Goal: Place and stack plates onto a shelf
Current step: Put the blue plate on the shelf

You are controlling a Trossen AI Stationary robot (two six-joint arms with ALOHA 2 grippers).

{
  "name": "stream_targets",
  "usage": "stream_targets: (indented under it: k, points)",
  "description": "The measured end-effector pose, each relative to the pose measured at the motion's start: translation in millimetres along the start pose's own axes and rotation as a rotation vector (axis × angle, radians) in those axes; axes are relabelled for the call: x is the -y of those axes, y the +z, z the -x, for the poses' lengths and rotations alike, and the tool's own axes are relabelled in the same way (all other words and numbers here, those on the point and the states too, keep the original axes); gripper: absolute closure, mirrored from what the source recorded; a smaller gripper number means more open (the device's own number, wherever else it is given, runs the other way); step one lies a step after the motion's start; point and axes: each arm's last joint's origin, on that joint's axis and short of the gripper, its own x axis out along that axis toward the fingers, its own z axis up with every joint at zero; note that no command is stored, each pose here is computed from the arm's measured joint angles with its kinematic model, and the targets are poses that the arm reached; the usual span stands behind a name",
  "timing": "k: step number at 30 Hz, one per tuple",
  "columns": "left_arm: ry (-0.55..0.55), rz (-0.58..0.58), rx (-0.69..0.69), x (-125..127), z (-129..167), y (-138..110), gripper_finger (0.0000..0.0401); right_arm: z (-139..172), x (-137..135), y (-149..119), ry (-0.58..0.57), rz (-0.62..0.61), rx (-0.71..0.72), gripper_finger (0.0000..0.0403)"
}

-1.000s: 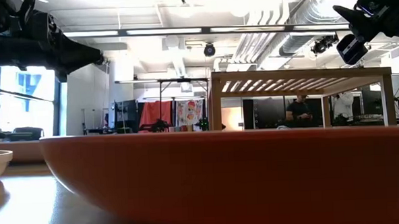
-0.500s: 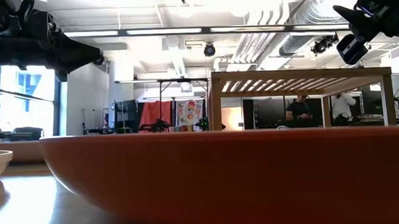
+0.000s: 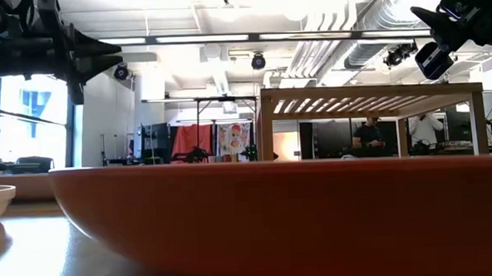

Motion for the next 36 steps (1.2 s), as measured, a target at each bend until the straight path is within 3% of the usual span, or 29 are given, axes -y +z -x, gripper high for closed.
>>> stream_targets:
  k: [4,20,25,31,36]
  points:
    - [-0.013,0.075,0.020,1.2,0.0,2.0,0.0325,0.0,0.1,0.0,-0.002,0.000,0.002,0.0304]
    - [-0.025,0.108,0.030,2.0,0.1,3.2,0.0325,0.1,1.4,1.5,-0.054,-0.060,0.044,0.0304]
    - [-0.018,0.137,0.041,2.0,0.1,3.8,0.0325,0.4,-0.1,6.8,-0.073,0.007,0.117,0.0304]
    - [-0.043,0.209,0.193,7.0,1.7,16.3,0.0325,2.9,-9.5,22.6,-0.021,0.091,0.276,0.0304]
    - [-0.077,0.195,0.254,19.8,2.6,37.8,0.0325,7.4,-30.1,52.8,0.020,0.214,0.362,0.0304]
